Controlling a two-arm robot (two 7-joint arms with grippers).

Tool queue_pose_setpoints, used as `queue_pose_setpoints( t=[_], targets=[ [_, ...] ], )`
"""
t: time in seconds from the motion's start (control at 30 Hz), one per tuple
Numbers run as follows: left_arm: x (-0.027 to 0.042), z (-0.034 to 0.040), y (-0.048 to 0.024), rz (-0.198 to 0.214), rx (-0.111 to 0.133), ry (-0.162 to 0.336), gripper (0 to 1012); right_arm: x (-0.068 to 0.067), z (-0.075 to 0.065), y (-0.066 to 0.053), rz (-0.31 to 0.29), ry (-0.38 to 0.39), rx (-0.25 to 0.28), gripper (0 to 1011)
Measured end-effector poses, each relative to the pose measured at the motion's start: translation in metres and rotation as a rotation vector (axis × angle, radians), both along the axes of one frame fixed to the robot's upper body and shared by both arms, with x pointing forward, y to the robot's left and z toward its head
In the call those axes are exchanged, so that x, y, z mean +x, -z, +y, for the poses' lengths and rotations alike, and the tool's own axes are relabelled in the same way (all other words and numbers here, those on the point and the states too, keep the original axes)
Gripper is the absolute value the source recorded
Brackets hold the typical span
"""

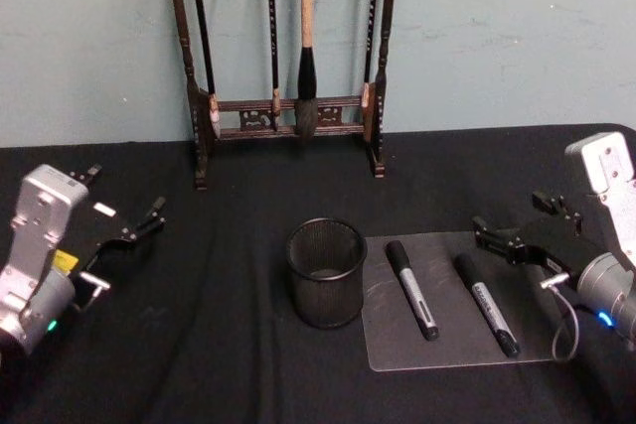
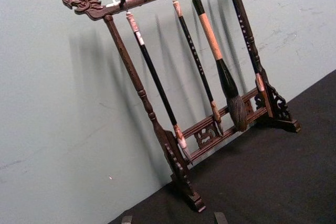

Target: Pick up the water-based marker from the table and place it into the pen holder.

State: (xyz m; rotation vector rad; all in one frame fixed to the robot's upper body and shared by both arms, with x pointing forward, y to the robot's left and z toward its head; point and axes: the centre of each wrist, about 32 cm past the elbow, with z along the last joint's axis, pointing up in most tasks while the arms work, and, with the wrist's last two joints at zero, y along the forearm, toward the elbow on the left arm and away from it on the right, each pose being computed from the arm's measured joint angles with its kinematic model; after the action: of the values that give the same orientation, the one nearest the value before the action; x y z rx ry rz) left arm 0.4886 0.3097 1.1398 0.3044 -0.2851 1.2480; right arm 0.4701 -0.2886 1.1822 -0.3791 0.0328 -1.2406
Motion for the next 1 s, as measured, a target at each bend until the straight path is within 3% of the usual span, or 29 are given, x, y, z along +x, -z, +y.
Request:
queue_pose_setpoints(
  t=[0.03,0.3,0.37,0.43,1.0],
  targets=[
    [0.0,0.0,0.0,0.0,0.0,0.0,1009,0.0,0.001,-0.003,0.04,-0.004,-0.001,1003],
    [0.0,0.0,0.0,0.0,0.0,0.0,1009,0.002,0.004,-0.005,0.147,-0.01,0.002,1002],
    [0.0,0.0,0.0,0.0,0.0,0.0,1009,0.005,0.005,-0.003,0.206,-0.019,0.036,1003],
    [0.0,0.0,0.0,0.0,0.0,0.0,1009,0.006,0.007,-0.002,0.227,-0.022,0.048,1002],
    [0.0,0.0,0.0,0.0,0.0,0.0,1009,0.013,0.013,0.009,0.309,-0.022,0.049,1002]
  ],
)
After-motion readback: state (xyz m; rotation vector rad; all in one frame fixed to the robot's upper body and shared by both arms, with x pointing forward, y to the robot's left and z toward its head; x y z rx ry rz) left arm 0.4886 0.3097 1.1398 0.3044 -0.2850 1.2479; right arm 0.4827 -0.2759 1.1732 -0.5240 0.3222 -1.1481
